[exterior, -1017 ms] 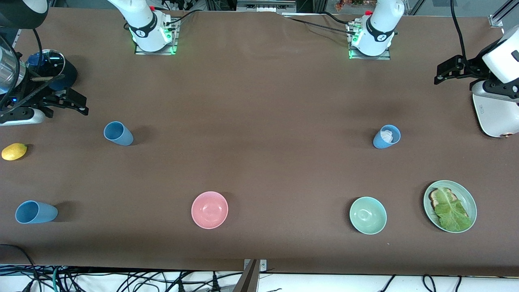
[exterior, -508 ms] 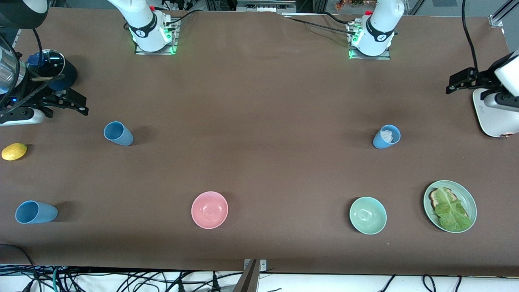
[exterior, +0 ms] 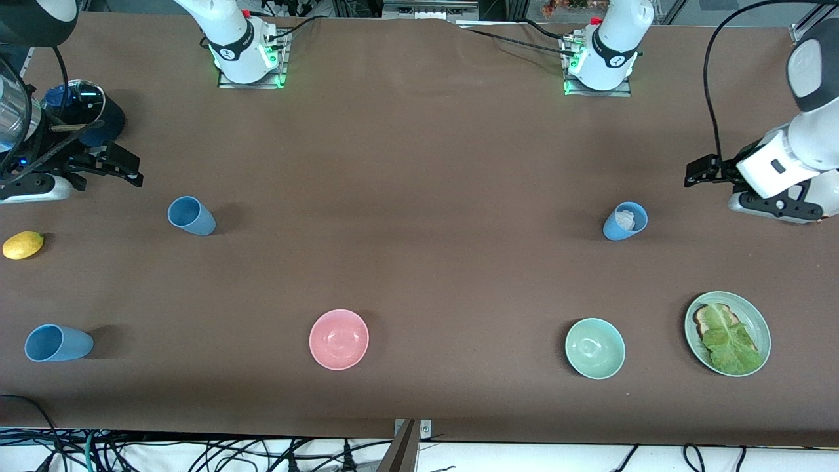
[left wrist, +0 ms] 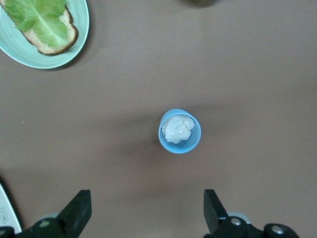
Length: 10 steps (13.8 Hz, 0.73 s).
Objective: Stack blue cups with both arms
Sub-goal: 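Reach the left gripper down over the tissue-filled blue cup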
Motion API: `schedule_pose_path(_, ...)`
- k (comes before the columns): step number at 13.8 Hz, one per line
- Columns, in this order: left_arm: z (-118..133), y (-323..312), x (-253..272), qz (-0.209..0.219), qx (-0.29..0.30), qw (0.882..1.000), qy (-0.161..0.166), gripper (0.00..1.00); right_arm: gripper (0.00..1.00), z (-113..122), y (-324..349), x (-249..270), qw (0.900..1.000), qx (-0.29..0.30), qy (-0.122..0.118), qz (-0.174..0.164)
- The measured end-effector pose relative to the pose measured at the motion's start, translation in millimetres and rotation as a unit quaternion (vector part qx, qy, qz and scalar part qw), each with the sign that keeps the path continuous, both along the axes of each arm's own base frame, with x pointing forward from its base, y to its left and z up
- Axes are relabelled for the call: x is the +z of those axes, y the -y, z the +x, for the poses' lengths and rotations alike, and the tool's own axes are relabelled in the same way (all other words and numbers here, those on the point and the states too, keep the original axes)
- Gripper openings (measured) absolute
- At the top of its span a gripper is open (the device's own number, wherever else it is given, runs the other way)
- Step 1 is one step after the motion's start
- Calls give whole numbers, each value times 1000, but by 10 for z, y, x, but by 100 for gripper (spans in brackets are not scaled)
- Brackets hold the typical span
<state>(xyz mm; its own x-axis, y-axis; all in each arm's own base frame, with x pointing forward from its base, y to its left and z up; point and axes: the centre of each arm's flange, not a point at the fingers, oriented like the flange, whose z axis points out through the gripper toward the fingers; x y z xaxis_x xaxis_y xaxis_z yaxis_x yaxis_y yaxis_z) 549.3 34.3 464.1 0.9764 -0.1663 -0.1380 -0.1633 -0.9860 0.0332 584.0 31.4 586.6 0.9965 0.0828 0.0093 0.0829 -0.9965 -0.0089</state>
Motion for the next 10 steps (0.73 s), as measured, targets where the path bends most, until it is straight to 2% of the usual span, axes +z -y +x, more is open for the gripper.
schedule_pose_path(10,-172,16,-922,4,-3,998,58,100,100,2,0,1,1000,0,1,0)
